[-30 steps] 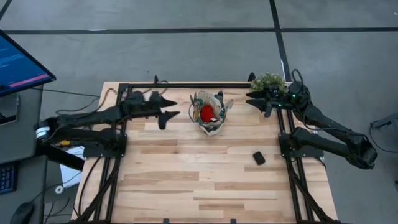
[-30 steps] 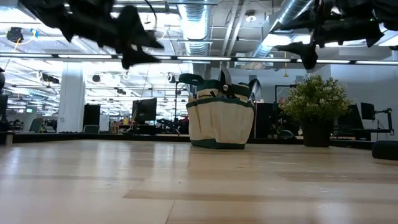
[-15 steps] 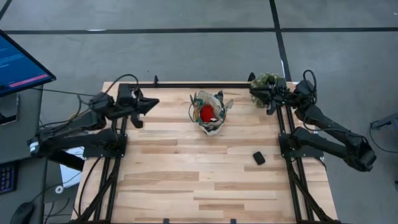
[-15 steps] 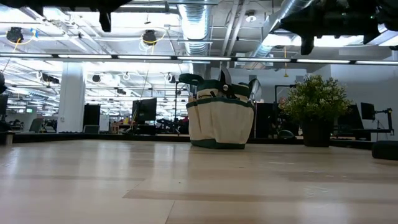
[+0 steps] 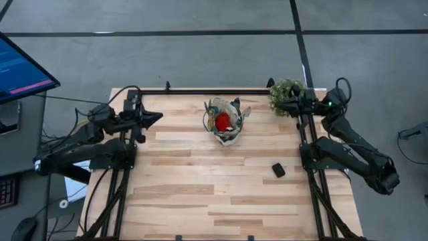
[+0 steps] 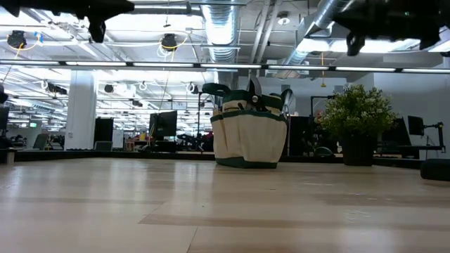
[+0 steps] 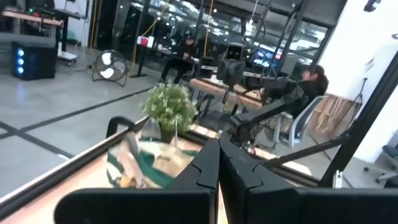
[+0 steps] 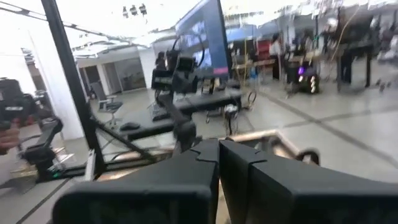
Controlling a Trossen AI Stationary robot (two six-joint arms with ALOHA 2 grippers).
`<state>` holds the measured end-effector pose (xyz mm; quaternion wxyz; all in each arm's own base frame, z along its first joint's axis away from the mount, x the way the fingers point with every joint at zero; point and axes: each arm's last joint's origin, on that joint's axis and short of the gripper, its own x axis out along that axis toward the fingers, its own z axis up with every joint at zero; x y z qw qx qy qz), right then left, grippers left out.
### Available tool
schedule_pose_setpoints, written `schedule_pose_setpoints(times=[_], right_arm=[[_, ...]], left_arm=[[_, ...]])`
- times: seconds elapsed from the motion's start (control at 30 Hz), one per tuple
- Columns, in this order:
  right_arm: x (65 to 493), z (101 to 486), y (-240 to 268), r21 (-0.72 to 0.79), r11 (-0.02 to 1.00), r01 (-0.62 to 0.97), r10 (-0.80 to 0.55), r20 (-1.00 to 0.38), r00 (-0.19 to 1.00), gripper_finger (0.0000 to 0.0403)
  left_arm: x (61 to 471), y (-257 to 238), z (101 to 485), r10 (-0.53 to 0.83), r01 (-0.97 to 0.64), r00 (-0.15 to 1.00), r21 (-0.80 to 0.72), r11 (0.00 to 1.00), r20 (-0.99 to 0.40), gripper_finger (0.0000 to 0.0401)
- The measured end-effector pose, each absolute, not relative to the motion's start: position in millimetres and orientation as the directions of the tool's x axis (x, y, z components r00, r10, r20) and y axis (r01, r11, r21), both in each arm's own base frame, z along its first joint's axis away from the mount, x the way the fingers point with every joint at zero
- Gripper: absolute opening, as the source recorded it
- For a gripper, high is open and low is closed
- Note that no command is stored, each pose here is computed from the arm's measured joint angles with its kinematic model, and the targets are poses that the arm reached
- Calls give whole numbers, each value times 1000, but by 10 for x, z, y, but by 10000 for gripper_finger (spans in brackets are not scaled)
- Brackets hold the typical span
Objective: Pick & Place Garden tools in Gardening bag
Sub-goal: Return to Home Position
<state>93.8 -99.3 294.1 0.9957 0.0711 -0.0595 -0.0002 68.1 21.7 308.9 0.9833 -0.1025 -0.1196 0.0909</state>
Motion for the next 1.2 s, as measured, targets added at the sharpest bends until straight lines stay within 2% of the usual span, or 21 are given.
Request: schedule_pose_setpoints(times=[0.2, 0.5, 0.7, 0.93, 1.2], right_arm=[[920, 2449, -885, 268, 963, -5, -20, 89, 996, 1], [891, 2025, -595, 374, 922, -97, -15, 287, 958, 0], [886, 2079, -472, 345, 927, -144, 16, 349, 937, 0], [867, 2119, -351, 333, 911, -241, 99, 393, 914, 0], [943, 2004, -268, 406, 884, -230, 105, 307, 946, 0]], left_arm=[[622, 198, 2896, 217, -160, 949, -241, 957, 229, 2], [649, 211, 2623, 228, -162, 952, -292, 943, 206, 2], [747, 250, 2383, 234, -173, 961, -342, 924, 145, 3], [830, 270, 2178, 194, -129, 971, -370, 920, 143, 3], [907, 289, 1923, 159, -87, 978, -432, 898, 133, 3]])
